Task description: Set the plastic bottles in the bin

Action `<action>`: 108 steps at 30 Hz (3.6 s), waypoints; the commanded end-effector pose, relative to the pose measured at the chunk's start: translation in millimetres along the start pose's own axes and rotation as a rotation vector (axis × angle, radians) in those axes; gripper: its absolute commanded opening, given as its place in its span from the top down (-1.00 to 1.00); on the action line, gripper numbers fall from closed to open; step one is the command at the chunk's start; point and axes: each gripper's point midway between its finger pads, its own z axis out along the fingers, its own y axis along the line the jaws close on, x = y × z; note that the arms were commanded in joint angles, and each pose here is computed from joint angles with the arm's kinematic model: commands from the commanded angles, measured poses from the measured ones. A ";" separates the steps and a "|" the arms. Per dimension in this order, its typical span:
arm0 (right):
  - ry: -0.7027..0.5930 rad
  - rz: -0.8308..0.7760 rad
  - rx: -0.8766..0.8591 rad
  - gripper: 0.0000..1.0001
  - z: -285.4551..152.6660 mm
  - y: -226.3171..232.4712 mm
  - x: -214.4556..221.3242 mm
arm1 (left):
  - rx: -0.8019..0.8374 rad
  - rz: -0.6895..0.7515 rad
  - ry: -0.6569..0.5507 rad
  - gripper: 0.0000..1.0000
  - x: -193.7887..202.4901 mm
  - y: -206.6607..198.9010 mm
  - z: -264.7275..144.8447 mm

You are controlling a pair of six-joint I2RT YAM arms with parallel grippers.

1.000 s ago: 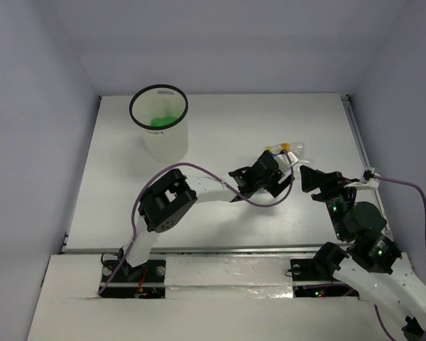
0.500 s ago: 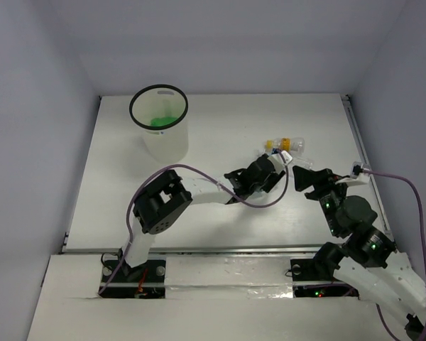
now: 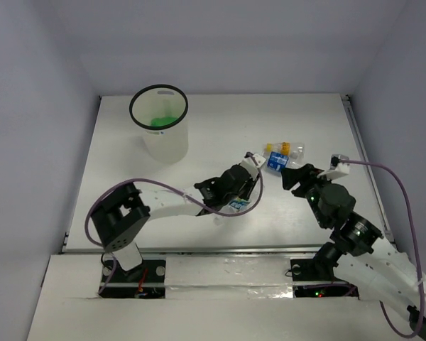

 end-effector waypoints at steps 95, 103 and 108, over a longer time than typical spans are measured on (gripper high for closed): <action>0.910 -0.445 0.358 -0.64 188.5 -142.8 108.5 | -0.160 -0.373 -0.280 0.35 -67.2 117.4 -90.9; 0.941 -0.473 0.405 -0.42 193.1 -152.6 110.3 | -0.168 -0.382 -0.324 0.35 -70.9 120.3 -99.2; 0.986 -0.490 0.401 -0.38 196.7 -155.0 114.8 | -0.159 -0.389 -0.337 0.36 -73.1 119.1 -99.9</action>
